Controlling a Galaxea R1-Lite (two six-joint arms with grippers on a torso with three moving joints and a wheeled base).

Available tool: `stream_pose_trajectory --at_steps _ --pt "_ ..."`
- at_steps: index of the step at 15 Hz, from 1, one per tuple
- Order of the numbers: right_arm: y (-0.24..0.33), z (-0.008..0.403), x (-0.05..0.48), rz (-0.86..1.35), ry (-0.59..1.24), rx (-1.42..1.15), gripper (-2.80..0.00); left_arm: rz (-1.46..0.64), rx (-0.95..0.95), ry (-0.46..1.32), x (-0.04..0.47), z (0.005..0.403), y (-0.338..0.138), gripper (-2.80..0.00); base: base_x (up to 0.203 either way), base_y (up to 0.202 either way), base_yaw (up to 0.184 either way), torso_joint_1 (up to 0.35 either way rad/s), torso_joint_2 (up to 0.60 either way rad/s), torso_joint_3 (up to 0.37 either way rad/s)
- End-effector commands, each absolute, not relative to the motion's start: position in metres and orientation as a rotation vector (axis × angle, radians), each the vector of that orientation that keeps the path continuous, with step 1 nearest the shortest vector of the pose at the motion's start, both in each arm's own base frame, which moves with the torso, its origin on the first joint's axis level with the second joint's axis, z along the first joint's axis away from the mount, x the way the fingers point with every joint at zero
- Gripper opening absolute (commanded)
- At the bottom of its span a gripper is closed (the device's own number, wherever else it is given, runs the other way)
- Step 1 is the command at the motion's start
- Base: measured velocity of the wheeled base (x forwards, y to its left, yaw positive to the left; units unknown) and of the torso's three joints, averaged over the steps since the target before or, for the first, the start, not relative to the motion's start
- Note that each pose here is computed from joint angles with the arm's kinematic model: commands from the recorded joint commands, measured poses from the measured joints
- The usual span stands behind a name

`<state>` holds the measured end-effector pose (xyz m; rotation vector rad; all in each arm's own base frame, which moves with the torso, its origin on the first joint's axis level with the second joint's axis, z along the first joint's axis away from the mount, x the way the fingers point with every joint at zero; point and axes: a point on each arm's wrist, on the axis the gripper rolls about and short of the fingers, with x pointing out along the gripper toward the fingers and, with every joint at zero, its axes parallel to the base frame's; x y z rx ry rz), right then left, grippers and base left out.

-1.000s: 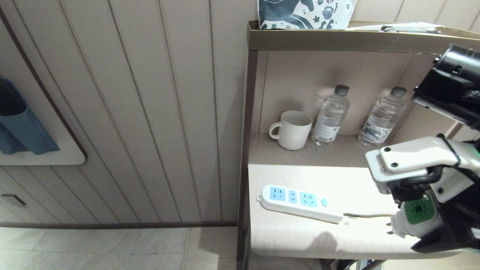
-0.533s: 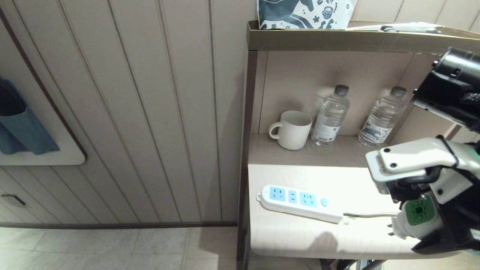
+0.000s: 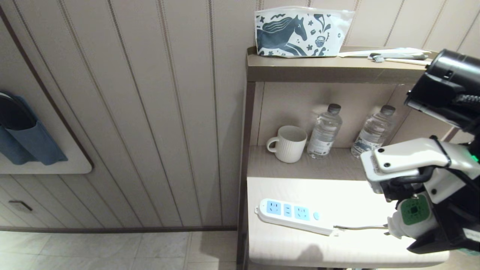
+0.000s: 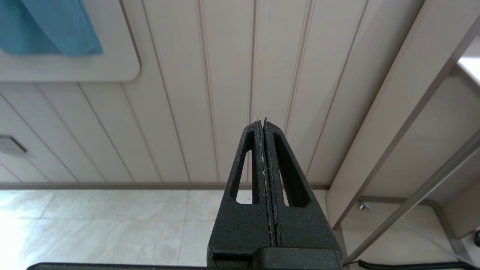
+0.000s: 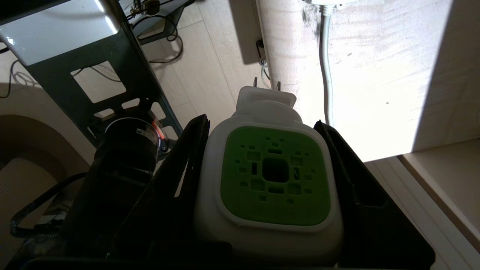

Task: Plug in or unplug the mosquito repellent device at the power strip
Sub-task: Insert the plug into the socket

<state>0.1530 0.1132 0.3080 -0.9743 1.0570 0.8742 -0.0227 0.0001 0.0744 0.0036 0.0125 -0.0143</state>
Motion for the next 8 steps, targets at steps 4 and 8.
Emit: stream_pose_trajectory --at_steps 4,8 --pt "0.126 0.299 0.171 0.880 1.093 -0.985 -2.80 -0.015 0.003 0.014 -0.023 0.074 0.000 -2.80 0.000 0.000 0.000 0.251 -0.55 -0.295" --pt "0.136 0.291 0.189 0.875 1.131 -0.983 -2.80 -0.014 0.003 0.014 -0.023 0.075 0.000 -2.80 0.000 0.000 0.000 0.274 -0.58 -0.306"
